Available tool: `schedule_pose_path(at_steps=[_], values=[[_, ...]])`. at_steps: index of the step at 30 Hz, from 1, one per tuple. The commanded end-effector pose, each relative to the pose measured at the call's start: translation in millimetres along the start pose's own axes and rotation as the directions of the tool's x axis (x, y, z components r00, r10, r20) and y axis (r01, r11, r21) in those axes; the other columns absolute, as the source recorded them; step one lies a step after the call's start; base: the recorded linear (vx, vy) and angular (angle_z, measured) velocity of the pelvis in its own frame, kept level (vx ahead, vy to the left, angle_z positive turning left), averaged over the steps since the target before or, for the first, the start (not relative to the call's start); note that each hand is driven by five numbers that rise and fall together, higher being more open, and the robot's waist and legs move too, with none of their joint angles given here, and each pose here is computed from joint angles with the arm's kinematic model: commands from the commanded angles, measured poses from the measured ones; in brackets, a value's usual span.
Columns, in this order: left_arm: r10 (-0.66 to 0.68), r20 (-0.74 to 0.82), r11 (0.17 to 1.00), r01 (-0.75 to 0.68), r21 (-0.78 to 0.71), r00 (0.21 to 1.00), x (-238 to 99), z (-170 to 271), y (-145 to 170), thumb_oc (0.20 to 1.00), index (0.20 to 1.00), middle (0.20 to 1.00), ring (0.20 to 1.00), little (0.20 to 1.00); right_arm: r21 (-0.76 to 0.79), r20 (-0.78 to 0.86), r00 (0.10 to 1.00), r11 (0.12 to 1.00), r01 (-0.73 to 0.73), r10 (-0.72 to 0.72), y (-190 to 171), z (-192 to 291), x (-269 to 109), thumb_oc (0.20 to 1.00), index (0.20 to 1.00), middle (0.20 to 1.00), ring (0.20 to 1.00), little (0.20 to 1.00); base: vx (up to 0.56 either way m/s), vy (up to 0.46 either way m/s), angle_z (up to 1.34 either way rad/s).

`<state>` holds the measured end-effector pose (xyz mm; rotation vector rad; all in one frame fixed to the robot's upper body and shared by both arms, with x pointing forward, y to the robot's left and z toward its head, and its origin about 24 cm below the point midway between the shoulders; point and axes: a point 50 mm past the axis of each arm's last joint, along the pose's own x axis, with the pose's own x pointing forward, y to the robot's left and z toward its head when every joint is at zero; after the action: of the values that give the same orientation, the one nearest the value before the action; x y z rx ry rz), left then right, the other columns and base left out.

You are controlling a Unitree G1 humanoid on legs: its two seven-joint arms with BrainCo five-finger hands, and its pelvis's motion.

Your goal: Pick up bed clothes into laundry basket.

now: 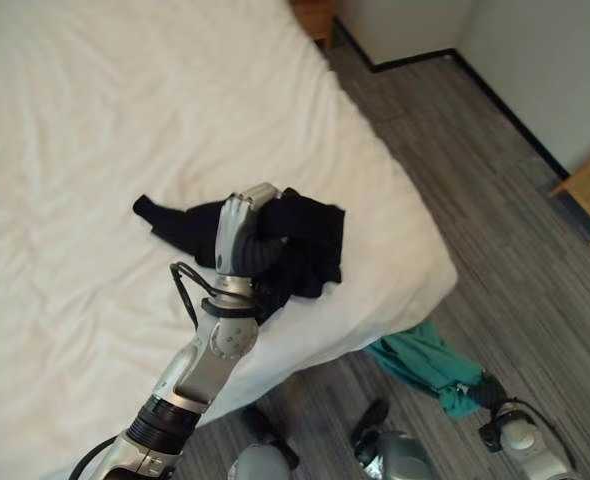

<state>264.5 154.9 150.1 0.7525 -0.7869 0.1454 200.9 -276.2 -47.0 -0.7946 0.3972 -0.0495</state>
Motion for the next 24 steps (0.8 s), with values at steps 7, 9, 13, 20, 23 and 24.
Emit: schedule_pose_path(at_steps=[7, 9, 13, 20, 23, 24], values=[[0.051, -0.161, 0.961, -0.092, -0.260, 0.986, 2, -2, -12, 0.200, 0.200, 0.200, 0.200, 0.200, -0.069, 0.359, 0.850, 0.898, 0.435, -0.385, -144, 68, 7, 0.200, 0.200, 0.200, 0.200, 0.200, -0.06, -0.295, -0.98], [-0.002, -0.234, 0.948, -0.072, -0.309, 0.972, -8, -9, -20, 0.200, 0.200, 0.200, 0.200, 0.200, -0.030, 0.448, 0.790, 0.876, 0.482, -0.419, -158, 91, 5, 0.200, 0.200, 0.200, 0.200, 0.200, 0.01, -0.278, -0.76], [-0.095, -0.374, 0.904, -0.077, -0.420, 0.922, -35, -22, -32, 0.200, 0.200, 0.200, 0.200, 0.200, 0.049, 0.517, 0.732, 0.869, 0.492, -0.444, -171, 122, 7, 0.200, 0.200, 0.200, 0.200, 0.200, 0.20, -0.262, -1.13], [-0.146, -0.377, 0.811, -0.108, -0.575, 0.914, -54, -5, -32, 0.200, 0.200, 0.200, 0.200, 0.200, 0.216, 0.748, 0.480, 0.851, 0.478, -0.459, -150, 208, -14, 0.200, 0.200, 0.200, 0.200, 0.200, 0.21, -0.248, -1.51], [-0.207, -0.412, 0.813, -0.077, -0.576, 0.887, -58, -10, -42, 0.200, 0.200, 0.200, 0.200, 0.200, 0.202, 0.815, 0.435, 0.891, 0.406, -0.383, -114, 229, -24, 0.200, 0.200, 0.200, 0.200, 0.200, 0.41, -0.121, -0.49], [-0.216, -0.415, 0.809, -0.076, -0.583, 0.884, -60, -9, -43, 0.200, 0.200, 0.200, 0.200, 0.200, 0.189, 0.832, 0.417, 0.894, 0.405, -0.365, -108, 236, -26, 0.200, 0.200, 0.200, 0.200, 0.200, 0.71, -0.133, -1.26]])
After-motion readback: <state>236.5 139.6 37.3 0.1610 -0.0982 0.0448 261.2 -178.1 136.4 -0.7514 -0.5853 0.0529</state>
